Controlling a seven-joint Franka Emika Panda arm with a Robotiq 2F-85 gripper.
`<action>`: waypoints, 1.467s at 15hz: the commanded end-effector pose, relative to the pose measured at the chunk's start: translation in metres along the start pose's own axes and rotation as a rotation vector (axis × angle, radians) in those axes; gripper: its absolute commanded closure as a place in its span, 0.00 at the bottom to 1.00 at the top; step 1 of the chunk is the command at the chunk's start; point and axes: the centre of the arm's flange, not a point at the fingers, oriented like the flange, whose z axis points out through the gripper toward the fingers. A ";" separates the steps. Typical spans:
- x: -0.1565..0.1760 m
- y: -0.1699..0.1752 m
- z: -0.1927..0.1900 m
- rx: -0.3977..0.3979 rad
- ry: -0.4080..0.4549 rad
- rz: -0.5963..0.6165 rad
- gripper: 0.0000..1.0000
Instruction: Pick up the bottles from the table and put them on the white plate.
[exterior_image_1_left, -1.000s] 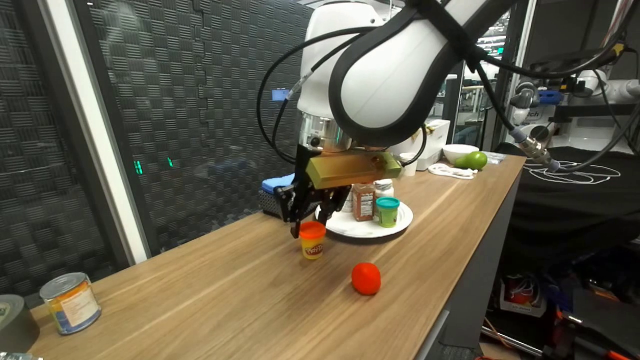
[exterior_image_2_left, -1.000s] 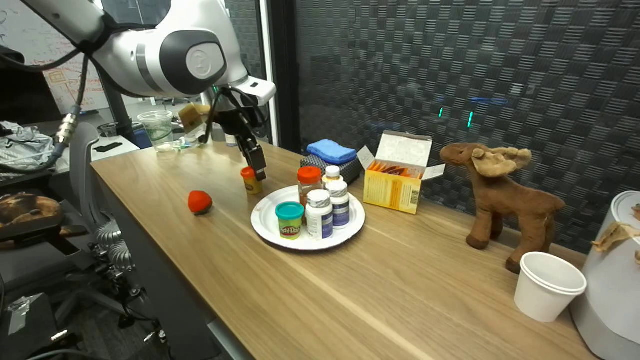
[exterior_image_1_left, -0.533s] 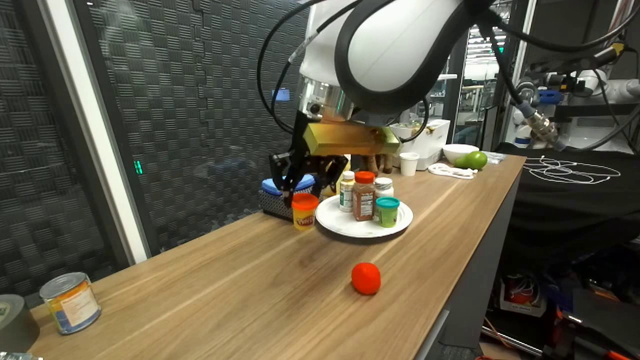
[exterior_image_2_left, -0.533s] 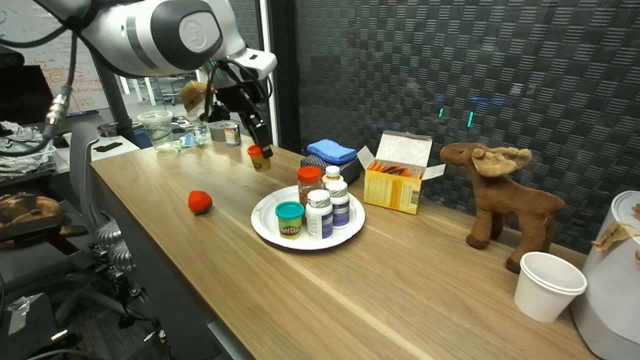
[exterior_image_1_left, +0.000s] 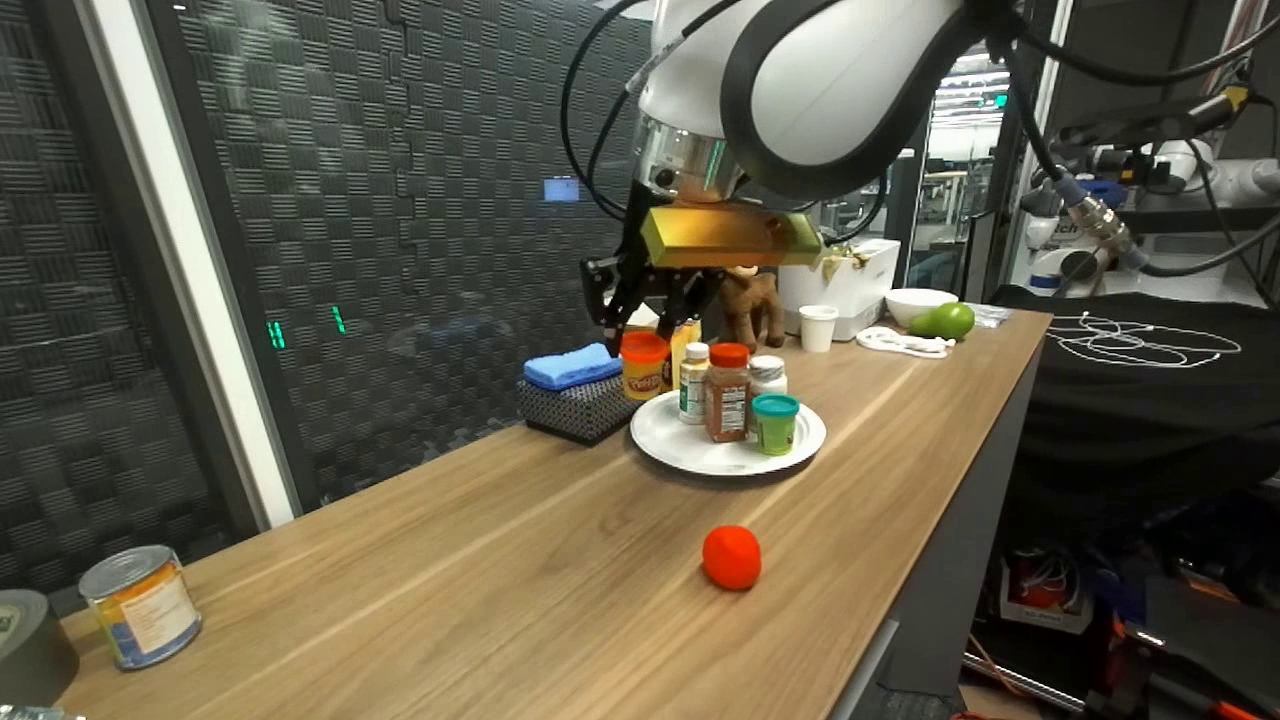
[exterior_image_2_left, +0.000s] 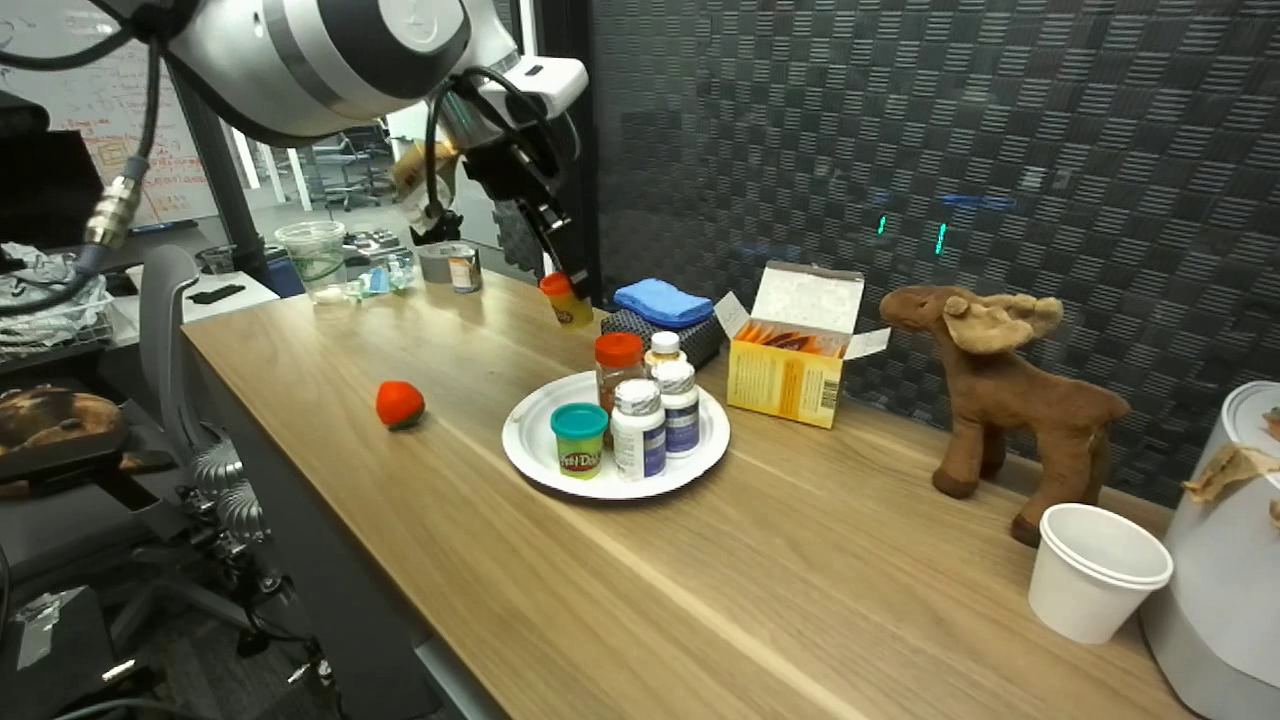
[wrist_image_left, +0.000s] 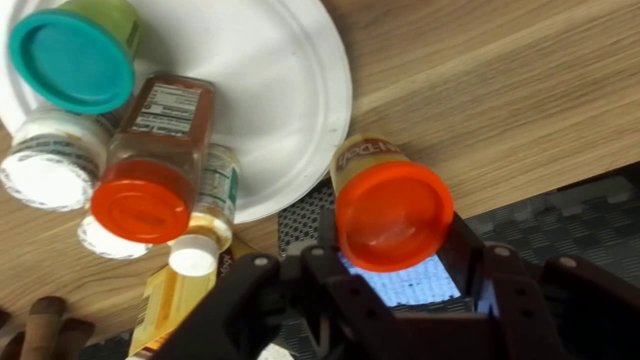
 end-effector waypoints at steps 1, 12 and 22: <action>0.008 0.022 0.011 -0.052 0.025 0.035 0.72; 0.013 0.040 0.055 -0.093 -0.045 0.068 0.72; 0.021 0.039 0.056 -0.080 -0.044 0.082 0.08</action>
